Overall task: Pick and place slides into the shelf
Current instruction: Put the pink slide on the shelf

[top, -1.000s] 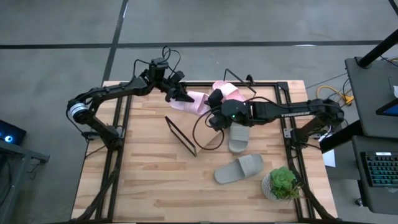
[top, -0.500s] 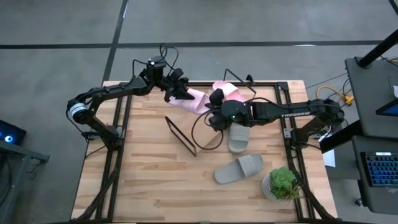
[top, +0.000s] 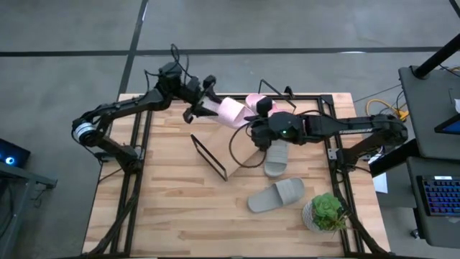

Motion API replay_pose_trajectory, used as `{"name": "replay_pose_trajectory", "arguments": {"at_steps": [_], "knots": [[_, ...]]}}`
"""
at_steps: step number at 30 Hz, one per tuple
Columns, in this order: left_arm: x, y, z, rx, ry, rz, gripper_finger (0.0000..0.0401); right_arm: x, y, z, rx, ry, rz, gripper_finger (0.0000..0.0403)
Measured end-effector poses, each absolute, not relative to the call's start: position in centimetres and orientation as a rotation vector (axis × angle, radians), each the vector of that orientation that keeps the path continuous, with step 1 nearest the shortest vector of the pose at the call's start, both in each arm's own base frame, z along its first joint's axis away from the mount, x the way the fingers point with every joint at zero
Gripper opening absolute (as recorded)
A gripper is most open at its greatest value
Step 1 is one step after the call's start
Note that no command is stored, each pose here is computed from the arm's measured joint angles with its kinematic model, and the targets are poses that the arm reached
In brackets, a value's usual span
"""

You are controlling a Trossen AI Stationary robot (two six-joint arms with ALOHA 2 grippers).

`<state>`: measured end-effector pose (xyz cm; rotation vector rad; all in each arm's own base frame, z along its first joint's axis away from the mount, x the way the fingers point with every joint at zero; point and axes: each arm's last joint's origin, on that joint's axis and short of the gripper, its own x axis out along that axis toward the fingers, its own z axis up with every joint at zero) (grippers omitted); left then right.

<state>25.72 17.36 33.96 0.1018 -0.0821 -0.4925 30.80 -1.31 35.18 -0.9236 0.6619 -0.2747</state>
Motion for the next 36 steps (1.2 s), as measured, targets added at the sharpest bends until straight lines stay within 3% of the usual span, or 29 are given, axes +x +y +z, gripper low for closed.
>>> {"name": "replay_pose_trajectory", "arguments": {"at_steps": [11, 18, 27, 36], "knots": [[20.4, 15.2, 37.8, 0.436, -0.214, -0.425, 0.0218, 28.0, -1.3, 35.3, -0.717, 0.628, -0.345, 0.0024], [18.1, 13.2, 36.1, 0.664, -0.244, -0.236, 0.0218, 26.3, -1.2, 36.2, -0.611, 0.550, -0.379, 0.0024], [18.9, 12.9, 33.0, 0.807, -0.153, 0.007, 0.0218, 26.0, -1.1, 36.5, -0.564, 0.491, -0.340, 0.0024], [21.0, 12.6, 31.8, 0.887, 0.093, 0.134, 0.0219, 26.1, -1.3, 36.2, -0.559, 0.506, -0.363, 0.0024]]}}
